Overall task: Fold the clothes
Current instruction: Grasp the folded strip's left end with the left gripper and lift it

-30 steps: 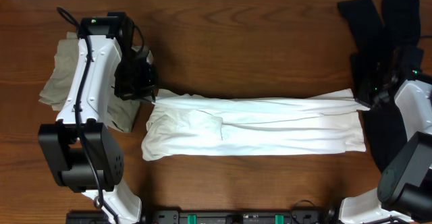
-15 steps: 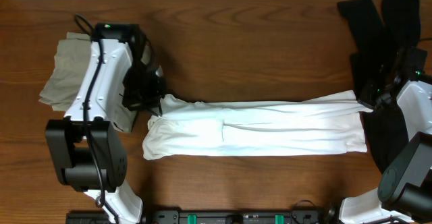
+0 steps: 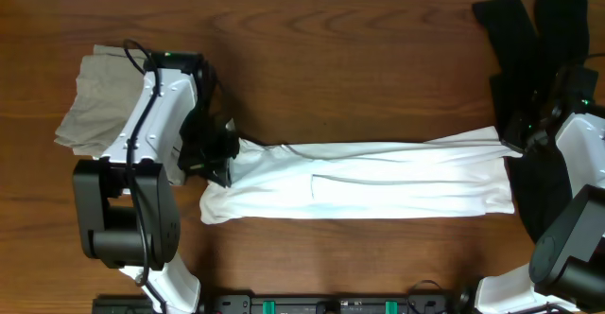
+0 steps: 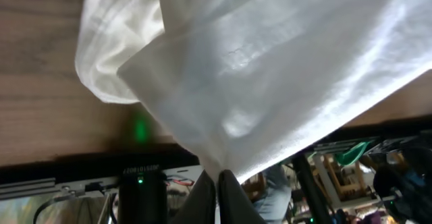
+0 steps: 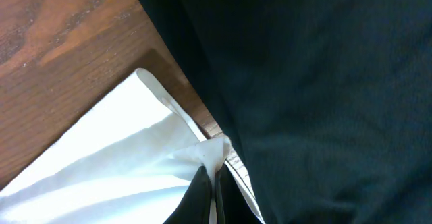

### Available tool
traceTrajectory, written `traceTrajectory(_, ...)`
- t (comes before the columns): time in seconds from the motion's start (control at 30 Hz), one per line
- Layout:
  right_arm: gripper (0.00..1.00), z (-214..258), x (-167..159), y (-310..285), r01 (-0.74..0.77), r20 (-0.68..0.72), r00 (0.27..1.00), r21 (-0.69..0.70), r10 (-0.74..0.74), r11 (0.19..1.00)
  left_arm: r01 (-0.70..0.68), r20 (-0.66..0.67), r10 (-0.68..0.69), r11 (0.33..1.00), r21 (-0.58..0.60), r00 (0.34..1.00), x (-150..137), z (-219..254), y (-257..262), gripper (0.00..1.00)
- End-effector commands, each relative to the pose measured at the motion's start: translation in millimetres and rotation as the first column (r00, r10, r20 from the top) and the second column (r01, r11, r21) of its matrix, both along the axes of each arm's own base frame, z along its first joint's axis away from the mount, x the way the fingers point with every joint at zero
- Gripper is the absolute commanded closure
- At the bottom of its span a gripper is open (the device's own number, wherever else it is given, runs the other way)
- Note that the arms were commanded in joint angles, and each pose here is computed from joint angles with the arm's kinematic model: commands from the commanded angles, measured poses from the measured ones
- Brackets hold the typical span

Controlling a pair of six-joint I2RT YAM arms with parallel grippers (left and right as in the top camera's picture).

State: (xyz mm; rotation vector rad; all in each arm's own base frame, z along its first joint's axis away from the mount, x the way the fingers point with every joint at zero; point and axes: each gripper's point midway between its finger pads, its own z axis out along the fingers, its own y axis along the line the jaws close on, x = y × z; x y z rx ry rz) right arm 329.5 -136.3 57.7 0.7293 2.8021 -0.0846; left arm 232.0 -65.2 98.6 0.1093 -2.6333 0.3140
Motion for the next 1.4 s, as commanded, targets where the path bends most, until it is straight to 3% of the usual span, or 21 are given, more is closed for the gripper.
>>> traceTrajectory(0.0,0.98,7.9,-1.4,-7.9,0.032,0.016,0.999,-0.025,-0.032,0.999,0.007,-0.026,-0.007,1.000,0.013,1.000,-10.0,-2.2,3.3,0.94)
traceTrajectory(0.27,0.98,7.6,-2.3,-7.5,0.032,0.013,0.999,-0.023,-0.032,0.999,0.019,-0.066,-0.017,0.999,0.035,0.998,-21.9,-9.1,8.0,0.94)
traceTrajectory(0.3,0.98,7.5,-2.6,-7.4,0.032,0.011,0.999,-0.023,-0.032,0.999,0.019,-0.067,-0.017,0.999,0.034,0.998,-21.9,-9.1,7.9,0.86)
traceTrajectory(0.33,0.98,7.5,-2.8,-7.4,0.032,0.011,0.999,-0.023,-0.032,0.999,0.019,-0.067,-0.017,0.999,0.034,0.998,-22.0,-9.0,7.9,0.67)
traceTrajectory(0.37,0.98,7.4,-2.8,-7.3,0.032,0.010,0.999,-0.023,-0.032,0.999,0.019,-0.069,-0.017,0.999,0.034,0.997,-22.4,-8.8,8.0,0.61)
traceTrajectory(0.6,0.98,7.2,-3.4,-7.1,0.032,0.008,0.999,-0.022,-0.032,0.999,0.019,-0.070,-0.016,0.999,0.034,0.997,-22.6,-8.7,7.9,0.57)
traceTrajectory(0.7,0.98,7.3,-3.1,-7.2,0.032,0.009,0.999,-0.022,-0.032,0.999,0.017,-0.049,-0.016,0.999,0.032,0.999,-18.2,-11.2,7.4,0.63)
traceTrajectory(1.0,0.98,6.0,-7.2,-4.2,0.028,-0.010,1.000,-0.015,-0.028,1.000,0.000,0.170,0.016,0.995,-0.097,0.985,30.8,-27.2,-22.3,0.89)
traceTrajectory(1.37,0.98,0.7,-26.2,2.1,0.029,-0.089,0.996,0.007,-0.029,1.000,0.105,0.229,-0.080,0.989,-0.102,0.970,34.4,-31.1,-50.7,0.91)
